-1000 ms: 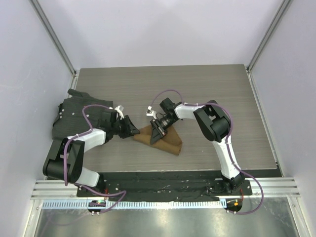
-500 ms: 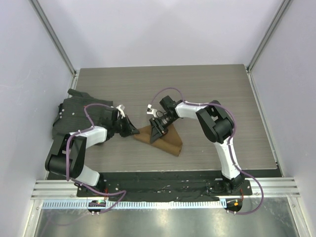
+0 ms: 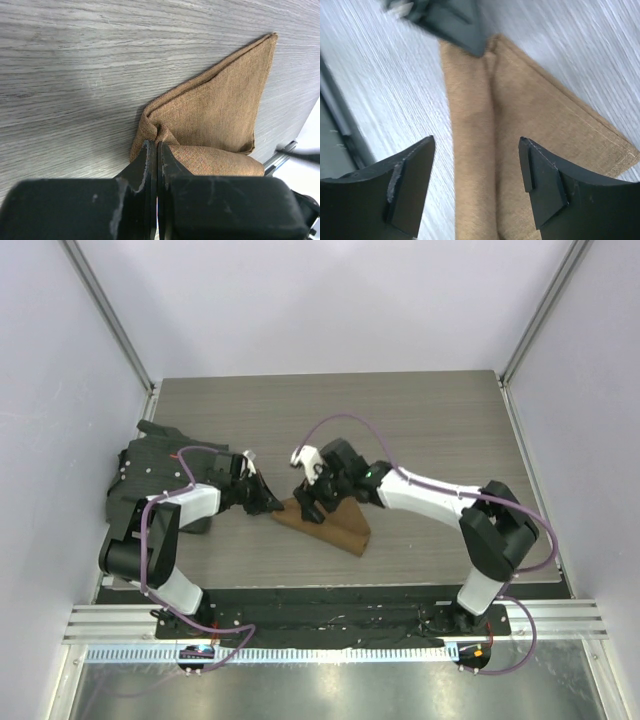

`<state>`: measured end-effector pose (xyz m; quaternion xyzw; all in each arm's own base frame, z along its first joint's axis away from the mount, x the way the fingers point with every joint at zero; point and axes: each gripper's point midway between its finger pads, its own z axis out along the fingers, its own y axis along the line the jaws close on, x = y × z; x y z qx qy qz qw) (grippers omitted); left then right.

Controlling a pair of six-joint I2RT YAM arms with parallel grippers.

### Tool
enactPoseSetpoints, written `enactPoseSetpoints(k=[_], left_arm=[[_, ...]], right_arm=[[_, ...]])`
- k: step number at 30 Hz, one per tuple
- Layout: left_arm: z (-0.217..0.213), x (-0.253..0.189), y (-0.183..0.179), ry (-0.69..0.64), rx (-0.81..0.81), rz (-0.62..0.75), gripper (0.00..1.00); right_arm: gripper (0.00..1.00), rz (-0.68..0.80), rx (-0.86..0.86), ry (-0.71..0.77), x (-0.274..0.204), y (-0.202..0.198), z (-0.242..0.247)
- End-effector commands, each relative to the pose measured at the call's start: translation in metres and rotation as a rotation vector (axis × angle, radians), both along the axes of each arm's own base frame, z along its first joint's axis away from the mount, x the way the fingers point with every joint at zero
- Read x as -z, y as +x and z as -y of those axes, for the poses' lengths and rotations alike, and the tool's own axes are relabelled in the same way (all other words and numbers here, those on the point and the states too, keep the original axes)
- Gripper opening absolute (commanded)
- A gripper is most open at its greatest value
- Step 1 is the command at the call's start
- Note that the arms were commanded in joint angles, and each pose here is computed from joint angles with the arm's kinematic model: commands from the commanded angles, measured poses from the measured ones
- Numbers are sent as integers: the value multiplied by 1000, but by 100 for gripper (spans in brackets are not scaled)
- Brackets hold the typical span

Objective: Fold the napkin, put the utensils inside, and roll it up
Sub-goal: Roll the napkin with the utensil

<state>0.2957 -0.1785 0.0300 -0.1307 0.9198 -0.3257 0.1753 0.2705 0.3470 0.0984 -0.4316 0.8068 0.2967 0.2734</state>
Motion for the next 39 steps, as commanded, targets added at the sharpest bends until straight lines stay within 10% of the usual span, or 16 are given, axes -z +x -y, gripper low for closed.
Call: enactPoseSetpoints(k=[1, 31, 37, 39], left_arm=[[0, 2, -8, 8, 11, -51, 0], [0, -11, 0, 15, 11, -19, 1], [-12, -31, 9, 71, -50, 68, 62], [-20, -35, 11, 102, -75, 95, 68]], right_arm=[[76, 370, 72, -109, -12, 13, -3], [46, 156, -48, -178, 68, -23, -13], [32, -60, -101, -52, 69, -37, -14], [31, -143, -121, -5, 70, -42, -12]])
